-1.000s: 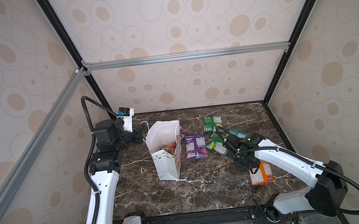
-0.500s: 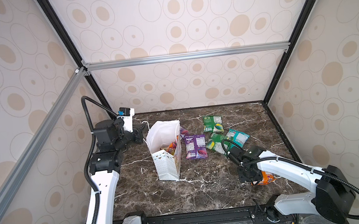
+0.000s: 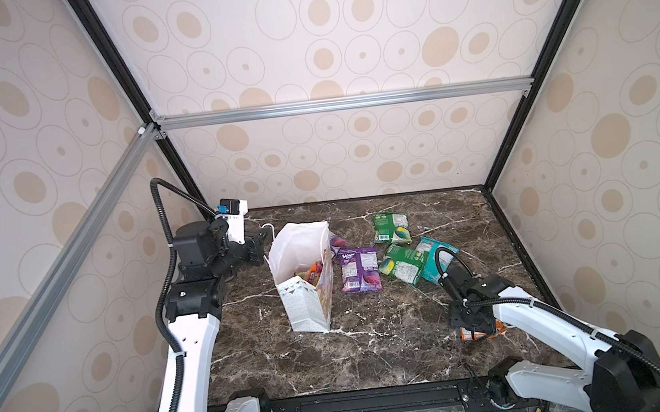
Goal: Place the snacks into the paper bag
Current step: 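Lower the right gripper onto the orange packet near the robot, then close the right gripper on the orange packet edge and drag it toward the paper bag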
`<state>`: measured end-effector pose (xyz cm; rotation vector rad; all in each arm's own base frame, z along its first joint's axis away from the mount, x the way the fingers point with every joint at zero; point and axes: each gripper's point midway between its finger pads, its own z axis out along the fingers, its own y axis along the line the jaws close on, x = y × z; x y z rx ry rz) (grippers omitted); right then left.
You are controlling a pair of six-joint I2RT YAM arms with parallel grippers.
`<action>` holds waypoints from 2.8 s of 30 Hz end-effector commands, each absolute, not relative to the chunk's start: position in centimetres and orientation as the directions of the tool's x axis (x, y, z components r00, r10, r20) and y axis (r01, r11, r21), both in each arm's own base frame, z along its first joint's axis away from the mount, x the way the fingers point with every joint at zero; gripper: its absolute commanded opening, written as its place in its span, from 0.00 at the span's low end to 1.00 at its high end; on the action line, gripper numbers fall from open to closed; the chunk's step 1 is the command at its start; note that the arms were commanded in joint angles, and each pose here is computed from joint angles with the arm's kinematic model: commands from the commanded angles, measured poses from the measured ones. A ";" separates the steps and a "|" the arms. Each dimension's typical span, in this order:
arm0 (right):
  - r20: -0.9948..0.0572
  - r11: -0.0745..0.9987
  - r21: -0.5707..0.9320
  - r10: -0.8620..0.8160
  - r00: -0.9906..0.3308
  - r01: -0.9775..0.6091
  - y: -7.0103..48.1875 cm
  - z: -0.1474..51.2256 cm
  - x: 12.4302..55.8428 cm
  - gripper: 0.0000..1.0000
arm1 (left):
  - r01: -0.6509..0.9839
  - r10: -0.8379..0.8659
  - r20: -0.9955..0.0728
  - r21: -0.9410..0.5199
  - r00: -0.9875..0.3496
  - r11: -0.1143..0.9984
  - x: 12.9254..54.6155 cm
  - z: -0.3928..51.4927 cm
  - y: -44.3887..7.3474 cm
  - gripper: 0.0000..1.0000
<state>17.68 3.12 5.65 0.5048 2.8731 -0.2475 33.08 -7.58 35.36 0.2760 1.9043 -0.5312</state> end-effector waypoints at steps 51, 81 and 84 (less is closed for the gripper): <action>-0.149 0.966 -0.045 -0.259 -0.954 -0.255 15.1 8.6 14.9 0.76 | 0.429 -0.064 -0.934 -0.222 -0.352 0.876 33.1 36.4 -7.3 0.00; -0.021 0.808 -0.378 -0.495 -0.869 -0.451 15.7 3.6 12.4 0.59 | 0.429 -0.063 -0.934 -0.220 -0.351 0.876 32.9 36.4 -7.3 0.00; -0.026 0.791 -0.429 -0.493 -0.869 -0.436 14.9 3.5 12.9 0.52 | 0.428 -0.063 -0.935 -0.219 -0.349 0.877 32.9 36.5 -7.3 0.00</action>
